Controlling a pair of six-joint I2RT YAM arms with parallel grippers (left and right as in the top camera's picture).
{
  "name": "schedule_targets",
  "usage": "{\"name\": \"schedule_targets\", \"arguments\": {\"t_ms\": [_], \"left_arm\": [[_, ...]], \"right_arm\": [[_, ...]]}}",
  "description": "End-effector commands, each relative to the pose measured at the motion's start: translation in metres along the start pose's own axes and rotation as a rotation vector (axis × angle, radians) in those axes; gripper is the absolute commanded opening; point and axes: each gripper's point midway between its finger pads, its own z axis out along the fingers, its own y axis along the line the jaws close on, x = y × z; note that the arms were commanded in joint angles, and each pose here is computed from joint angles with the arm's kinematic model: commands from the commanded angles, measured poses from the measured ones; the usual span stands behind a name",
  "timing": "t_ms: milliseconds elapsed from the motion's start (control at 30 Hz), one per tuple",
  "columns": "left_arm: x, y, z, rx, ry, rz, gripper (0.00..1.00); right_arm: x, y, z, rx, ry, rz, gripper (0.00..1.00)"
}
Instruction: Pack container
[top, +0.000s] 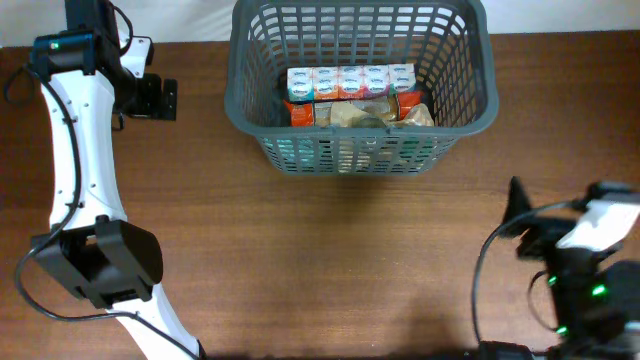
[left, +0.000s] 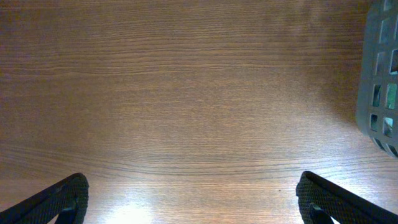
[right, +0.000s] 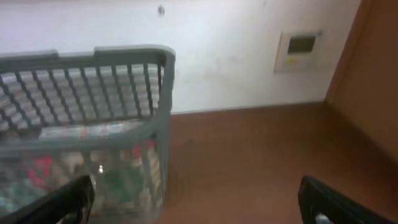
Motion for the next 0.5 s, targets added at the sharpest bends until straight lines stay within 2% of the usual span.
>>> {"name": "schedule_targets", "arguments": {"t_ms": [0,167,333,467], "left_arm": [[0.001,0.0,0.0,0.01,-0.001,-0.021,0.99],[0.001,0.0,0.0,0.01,-0.001,-0.021,0.99],[0.001,0.0,0.0,0.01,-0.001,-0.021,0.99],[0.001,0.0,0.0,0.01,-0.001,-0.021,0.99]], "right_arm": [[0.04,-0.002,0.001,0.01,0.009,-0.003,0.99],[0.089,-0.003,0.003,0.004,0.008,0.001,0.99],[0.112,0.0,0.004,-0.016,-0.034,-0.004,0.99],[0.138,0.007,0.014,-0.047,0.022,-0.009,0.99]]}}
